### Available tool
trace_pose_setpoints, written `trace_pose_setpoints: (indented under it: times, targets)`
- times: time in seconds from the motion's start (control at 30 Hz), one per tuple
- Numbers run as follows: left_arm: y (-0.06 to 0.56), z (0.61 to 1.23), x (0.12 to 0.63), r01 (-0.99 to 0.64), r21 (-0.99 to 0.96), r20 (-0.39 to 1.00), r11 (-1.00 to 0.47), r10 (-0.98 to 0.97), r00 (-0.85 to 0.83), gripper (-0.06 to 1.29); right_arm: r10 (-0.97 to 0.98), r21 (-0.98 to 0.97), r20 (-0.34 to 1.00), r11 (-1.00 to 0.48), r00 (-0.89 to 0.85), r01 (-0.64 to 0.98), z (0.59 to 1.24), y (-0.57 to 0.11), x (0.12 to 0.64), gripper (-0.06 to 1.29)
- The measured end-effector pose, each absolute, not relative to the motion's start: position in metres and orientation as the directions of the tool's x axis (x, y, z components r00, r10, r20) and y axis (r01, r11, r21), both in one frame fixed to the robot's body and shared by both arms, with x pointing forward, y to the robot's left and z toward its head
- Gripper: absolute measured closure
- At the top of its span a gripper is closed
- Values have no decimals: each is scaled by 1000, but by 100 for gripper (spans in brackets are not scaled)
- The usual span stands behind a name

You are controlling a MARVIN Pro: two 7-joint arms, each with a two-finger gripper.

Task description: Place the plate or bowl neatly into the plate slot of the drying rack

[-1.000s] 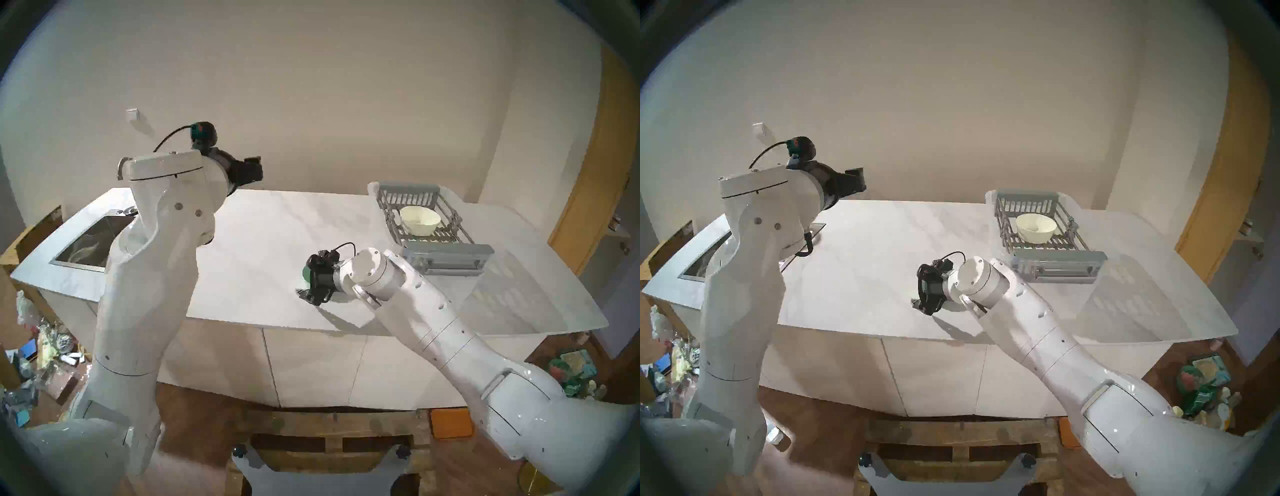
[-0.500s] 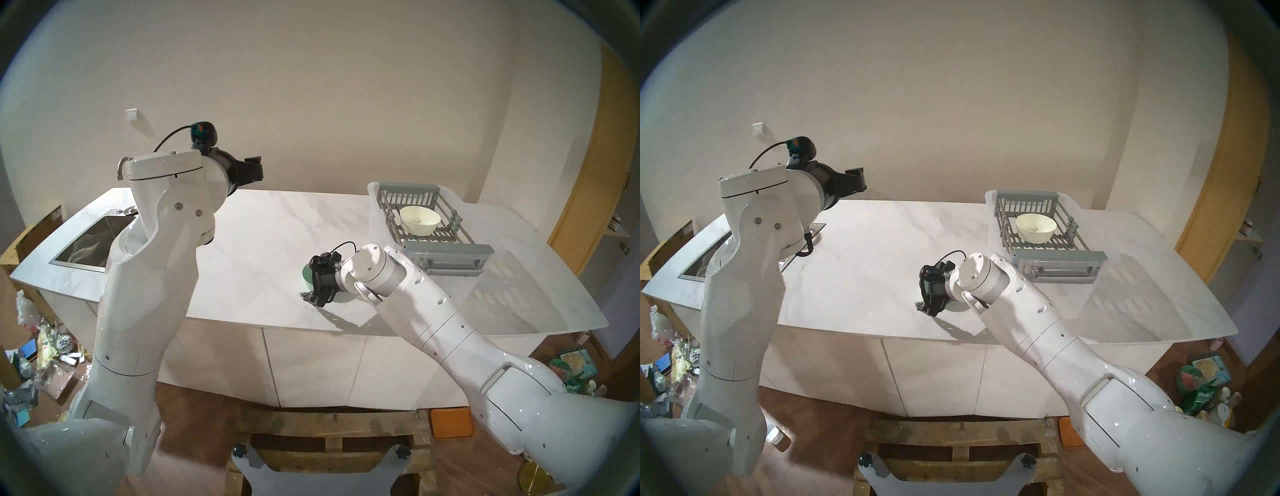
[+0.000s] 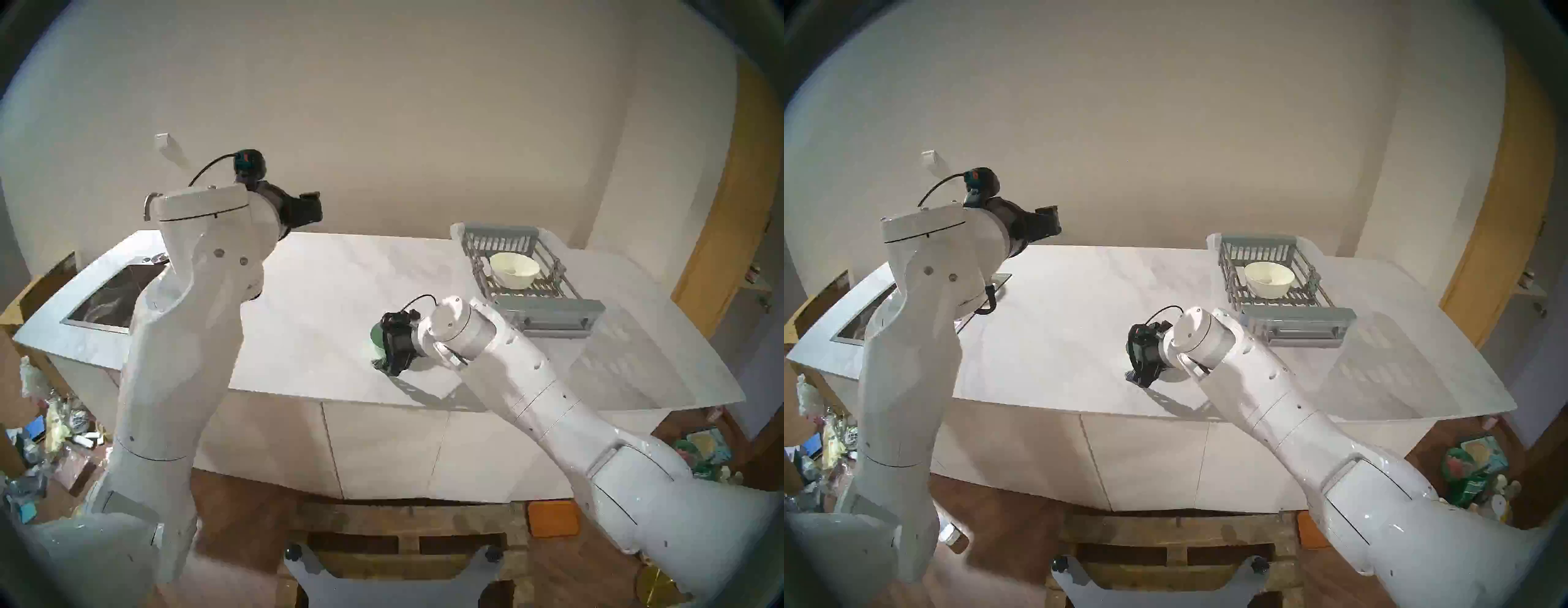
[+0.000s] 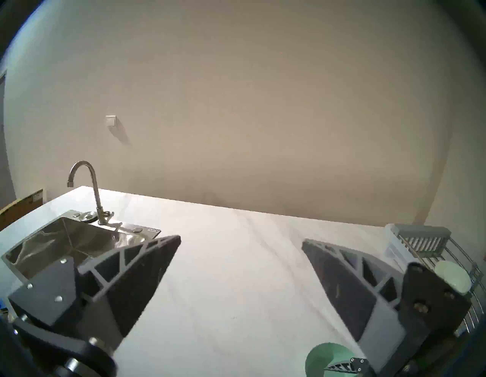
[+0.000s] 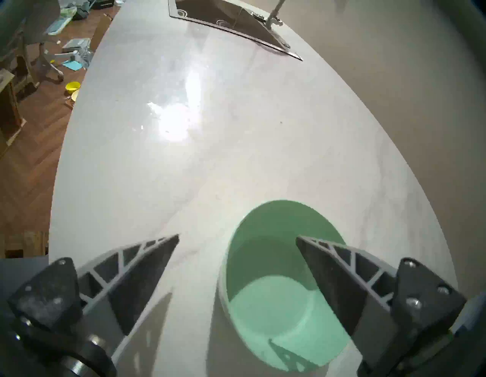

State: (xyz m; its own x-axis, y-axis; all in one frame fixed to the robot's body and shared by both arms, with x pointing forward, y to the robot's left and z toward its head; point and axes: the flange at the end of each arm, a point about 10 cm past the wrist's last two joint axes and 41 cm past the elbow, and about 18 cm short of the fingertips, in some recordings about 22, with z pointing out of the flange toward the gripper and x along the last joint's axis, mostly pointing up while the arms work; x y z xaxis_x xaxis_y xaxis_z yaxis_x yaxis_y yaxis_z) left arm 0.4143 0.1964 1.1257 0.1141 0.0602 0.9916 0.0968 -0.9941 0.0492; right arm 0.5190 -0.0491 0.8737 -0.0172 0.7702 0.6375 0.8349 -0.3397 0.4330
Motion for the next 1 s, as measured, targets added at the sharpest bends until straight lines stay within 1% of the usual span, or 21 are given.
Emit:
trace_pose_setpoints:
  times: [0.43, 0.47, 0.5, 0.57, 0.6, 0.67, 0.7, 0.73, 0.77, 0.9, 0.93, 1.0]
  targets:
    - [196, 1126, 414, 97, 49, 992, -994, 60, 114, -3, 782, 424, 623, -350, 11, 835, 873, -51, 519, 1]
    - [196, 1126, 414, 97, 49, 992, -994, 60, 114, -3, 783, 424, 622, -350, 12, 835, 873, -51, 519, 3]
    - [196, 1126, 414, 96, 50, 992, -994, 61, 114, -3, 786, 425, 618, -349, 14, 835, 872, -51, 519, 12]
    - [196, 1126, 414, 96, 50, 992, -994, 61, 114, -3, 787, 425, 617, -350, 16, 835, 872, -52, 519, 20]
    - [196, 1126, 414, 96, 50, 992, -994, 61, 114, -3, 788, 425, 615, -350, 18, 835, 872, -52, 519, 31]
    - [196, 1126, 414, 96, 50, 992, -994, 61, 115, -3, 791, 425, 611, -352, 23, 834, 872, -53, 519, 67]
    - [196, 1126, 414, 96, 50, 992, -994, 61, 115, -3, 792, 424, 610, -353, 25, 834, 871, -53, 519, 81]
    - [196, 1126, 414, 96, 50, 992, -994, 61, 115, -3, 793, 424, 609, -354, 27, 834, 871, -53, 519, 89]
    - [196, 1126, 414, 96, 50, 992, -994, 61, 115, -3, 794, 423, 608, -355, 30, 834, 871, -54, 519, 92]
    - [196, 1126, 414, 96, 50, 992, -994, 61, 114, -3, 796, 415, 604, -359, 42, 836, 870, -55, 518, 96]
    - [196, 1126, 414, 96, 50, 992, -994, 61, 114, -3, 796, 414, 604, -361, 45, 836, 870, -56, 517, 107]
    - [196, 1126, 414, 96, 50, 992, -994, 61, 114, -3, 795, 412, 604, -363, 47, 836, 870, -56, 517, 117]
